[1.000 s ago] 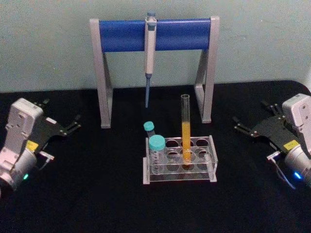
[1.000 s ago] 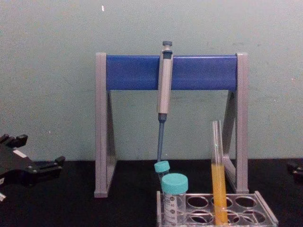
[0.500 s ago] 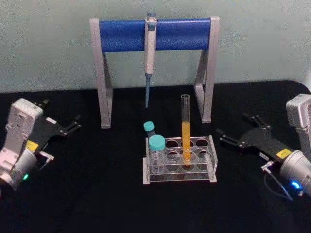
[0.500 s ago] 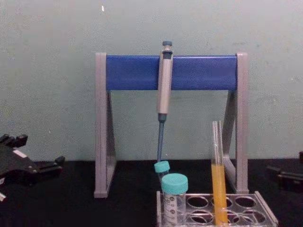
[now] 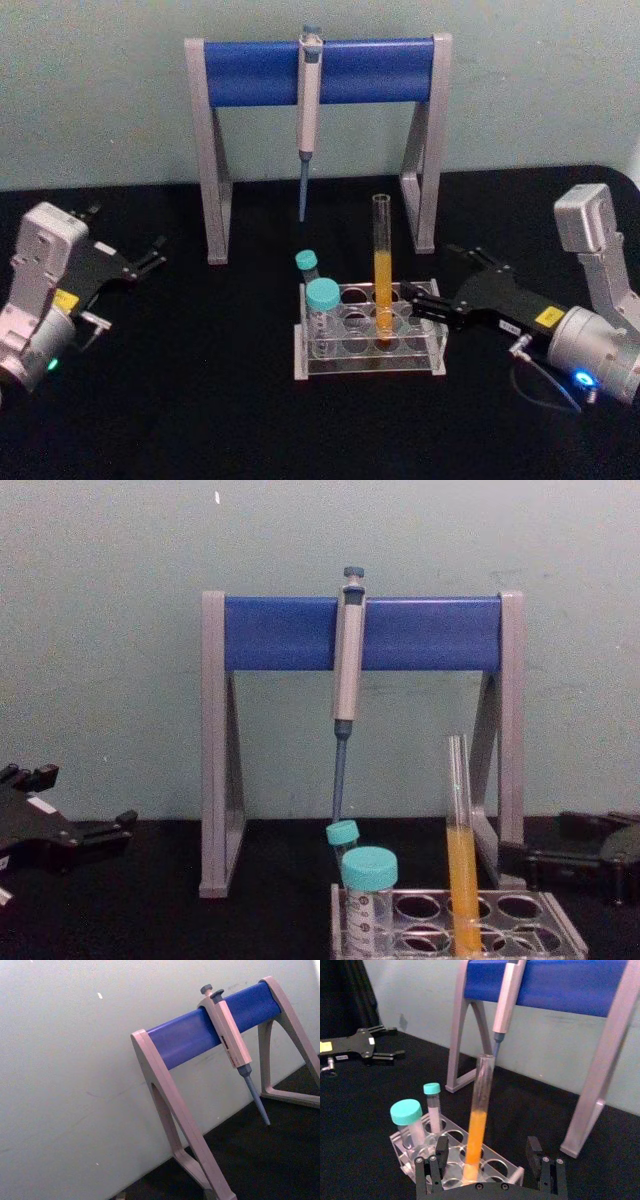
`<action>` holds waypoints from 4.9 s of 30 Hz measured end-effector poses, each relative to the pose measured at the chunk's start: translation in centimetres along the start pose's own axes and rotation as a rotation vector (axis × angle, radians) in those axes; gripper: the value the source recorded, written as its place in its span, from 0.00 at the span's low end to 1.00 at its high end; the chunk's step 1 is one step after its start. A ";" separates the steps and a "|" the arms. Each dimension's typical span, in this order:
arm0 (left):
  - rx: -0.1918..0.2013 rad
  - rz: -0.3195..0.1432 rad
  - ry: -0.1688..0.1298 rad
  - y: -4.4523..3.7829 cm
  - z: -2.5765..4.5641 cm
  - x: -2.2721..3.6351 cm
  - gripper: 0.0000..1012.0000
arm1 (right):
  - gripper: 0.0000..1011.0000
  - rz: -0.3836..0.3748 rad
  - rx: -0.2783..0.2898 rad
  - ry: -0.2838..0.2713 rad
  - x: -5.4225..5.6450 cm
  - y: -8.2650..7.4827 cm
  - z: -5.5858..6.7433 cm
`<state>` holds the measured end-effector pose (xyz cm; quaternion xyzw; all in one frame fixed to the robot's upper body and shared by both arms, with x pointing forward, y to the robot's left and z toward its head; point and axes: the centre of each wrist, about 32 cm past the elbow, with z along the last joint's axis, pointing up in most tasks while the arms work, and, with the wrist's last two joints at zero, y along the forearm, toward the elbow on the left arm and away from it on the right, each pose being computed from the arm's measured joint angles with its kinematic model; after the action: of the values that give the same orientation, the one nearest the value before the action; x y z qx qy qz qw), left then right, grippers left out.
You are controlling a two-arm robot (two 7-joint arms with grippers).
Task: Pick up the test tube from the test tube rack, shake it, then place it back into the test tube rack.
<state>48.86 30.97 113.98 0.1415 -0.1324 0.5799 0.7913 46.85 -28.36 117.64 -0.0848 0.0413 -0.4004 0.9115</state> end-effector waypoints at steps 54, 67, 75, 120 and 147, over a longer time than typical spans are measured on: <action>0.000 0.000 0.000 0.00 0.00 0.00 0.99 | 0.92 0.043 -0.026 -0.014 0.8 6.6 0.6; 0.000 0.000 0.000 0.00 0.00 0.00 0.99 | 0.56 0.043 -0.026 -0.013 0.8 6.6 0.6; 0.000 0.000 0.000 0.00 0.00 0.00 0.99 | 0.32 0.043 -0.026 -0.013 0.8 6.6 0.6; 0.000 0.000 0.000 0.00 0.00 0.00 0.99 | 0.23 0.033 0.142 -0.051 -0.4 4.9 -1.3; 0.000 0.000 0.000 0.00 0.00 0.00 0.99 | 0.23 0.014 0.277 -0.072 -0.3 5.4 2.6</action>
<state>48.86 30.97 113.98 0.1415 -0.1324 0.5799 0.7913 50.89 -24.27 119.15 0.0279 -0.0463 -0.3925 0.9182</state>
